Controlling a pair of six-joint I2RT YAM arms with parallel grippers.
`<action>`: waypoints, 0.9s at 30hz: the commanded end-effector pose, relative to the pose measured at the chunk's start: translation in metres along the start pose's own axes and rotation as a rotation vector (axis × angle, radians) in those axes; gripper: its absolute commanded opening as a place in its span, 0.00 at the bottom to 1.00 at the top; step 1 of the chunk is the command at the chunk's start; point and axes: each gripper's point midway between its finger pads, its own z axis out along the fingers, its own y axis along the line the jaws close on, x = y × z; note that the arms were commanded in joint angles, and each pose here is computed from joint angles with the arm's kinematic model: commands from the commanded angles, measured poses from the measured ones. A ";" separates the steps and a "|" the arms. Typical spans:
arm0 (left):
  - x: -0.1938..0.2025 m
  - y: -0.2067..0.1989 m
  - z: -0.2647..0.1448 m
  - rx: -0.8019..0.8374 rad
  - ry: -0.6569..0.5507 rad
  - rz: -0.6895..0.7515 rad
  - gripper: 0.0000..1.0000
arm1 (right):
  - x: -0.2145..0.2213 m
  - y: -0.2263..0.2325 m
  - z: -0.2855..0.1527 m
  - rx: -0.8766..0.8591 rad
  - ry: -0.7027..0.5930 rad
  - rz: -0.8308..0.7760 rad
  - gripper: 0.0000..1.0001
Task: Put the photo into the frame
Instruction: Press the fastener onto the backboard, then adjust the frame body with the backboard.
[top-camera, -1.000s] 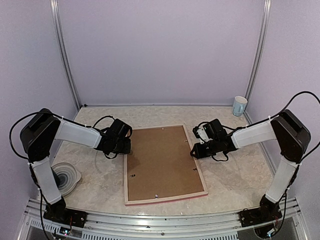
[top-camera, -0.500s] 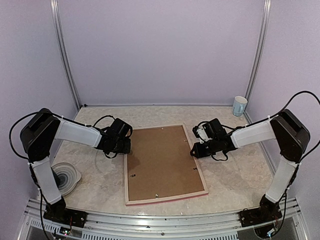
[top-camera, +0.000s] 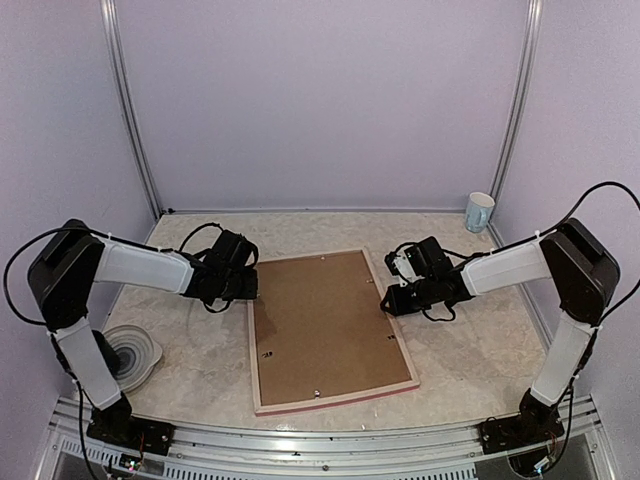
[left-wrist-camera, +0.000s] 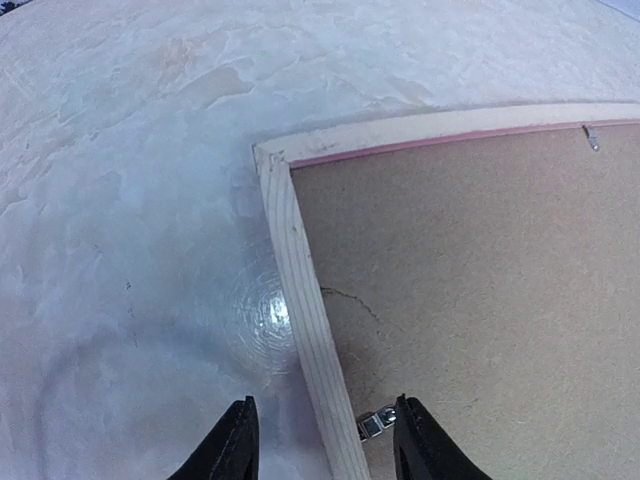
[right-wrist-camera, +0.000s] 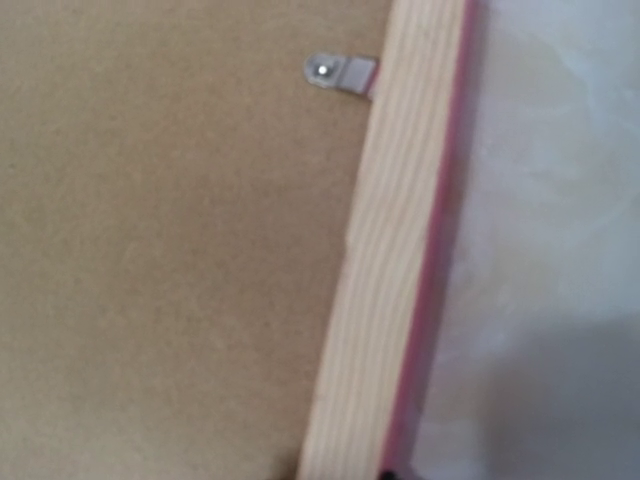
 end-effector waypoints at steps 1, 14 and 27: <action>-0.026 -0.010 -0.024 0.079 -0.085 -0.047 0.46 | 0.025 0.007 0.005 -0.025 0.094 -0.055 0.21; 0.029 -0.011 -0.046 0.163 -0.009 -0.108 0.60 | 0.011 0.017 -0.018 -0.048 0.046 -0.054 0.63; 0.059 -0.032 -0.048 0.235 0.057 -0.103 0.59 | 0.016 0.012 -0.022 -0.031 0.043 -0.058 0.81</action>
